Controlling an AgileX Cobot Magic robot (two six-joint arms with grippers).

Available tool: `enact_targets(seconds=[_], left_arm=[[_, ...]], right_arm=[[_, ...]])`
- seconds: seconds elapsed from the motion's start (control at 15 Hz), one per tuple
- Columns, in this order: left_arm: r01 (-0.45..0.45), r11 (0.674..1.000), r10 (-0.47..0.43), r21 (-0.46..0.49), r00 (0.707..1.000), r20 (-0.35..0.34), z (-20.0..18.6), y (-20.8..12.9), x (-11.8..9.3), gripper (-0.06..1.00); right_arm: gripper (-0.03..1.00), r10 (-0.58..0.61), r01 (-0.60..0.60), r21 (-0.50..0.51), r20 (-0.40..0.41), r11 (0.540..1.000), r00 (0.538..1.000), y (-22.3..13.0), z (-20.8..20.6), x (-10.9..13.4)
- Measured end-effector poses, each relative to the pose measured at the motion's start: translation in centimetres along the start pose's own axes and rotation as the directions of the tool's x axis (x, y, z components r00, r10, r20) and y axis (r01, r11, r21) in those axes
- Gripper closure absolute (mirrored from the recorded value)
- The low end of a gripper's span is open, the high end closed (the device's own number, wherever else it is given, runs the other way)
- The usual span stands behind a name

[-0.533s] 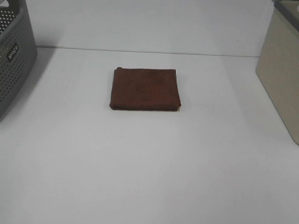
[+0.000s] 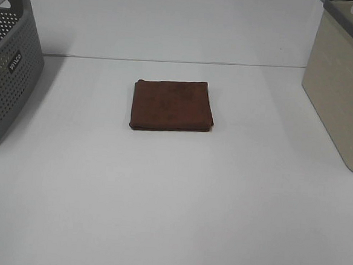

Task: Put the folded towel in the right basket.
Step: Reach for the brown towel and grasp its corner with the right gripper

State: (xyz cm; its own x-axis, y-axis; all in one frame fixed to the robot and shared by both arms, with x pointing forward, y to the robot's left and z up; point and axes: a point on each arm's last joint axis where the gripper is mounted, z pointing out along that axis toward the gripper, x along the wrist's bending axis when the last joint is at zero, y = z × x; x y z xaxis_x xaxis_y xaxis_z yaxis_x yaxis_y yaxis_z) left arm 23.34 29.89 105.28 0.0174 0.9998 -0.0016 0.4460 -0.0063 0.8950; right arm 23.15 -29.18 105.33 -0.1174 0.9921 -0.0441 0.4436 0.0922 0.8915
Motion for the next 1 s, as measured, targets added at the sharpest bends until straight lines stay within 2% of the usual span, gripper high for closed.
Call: enact_targets(seconds=[1.0], left_arm=[[0.000,1.000,0.000,0.000,1.000,0.000,0.00,0.00,0.00,-0.02]], right_arm=[[0.24,0.000,0.000,0.000,0.000,1.000,1.000,0.00,0.00,0.00]])
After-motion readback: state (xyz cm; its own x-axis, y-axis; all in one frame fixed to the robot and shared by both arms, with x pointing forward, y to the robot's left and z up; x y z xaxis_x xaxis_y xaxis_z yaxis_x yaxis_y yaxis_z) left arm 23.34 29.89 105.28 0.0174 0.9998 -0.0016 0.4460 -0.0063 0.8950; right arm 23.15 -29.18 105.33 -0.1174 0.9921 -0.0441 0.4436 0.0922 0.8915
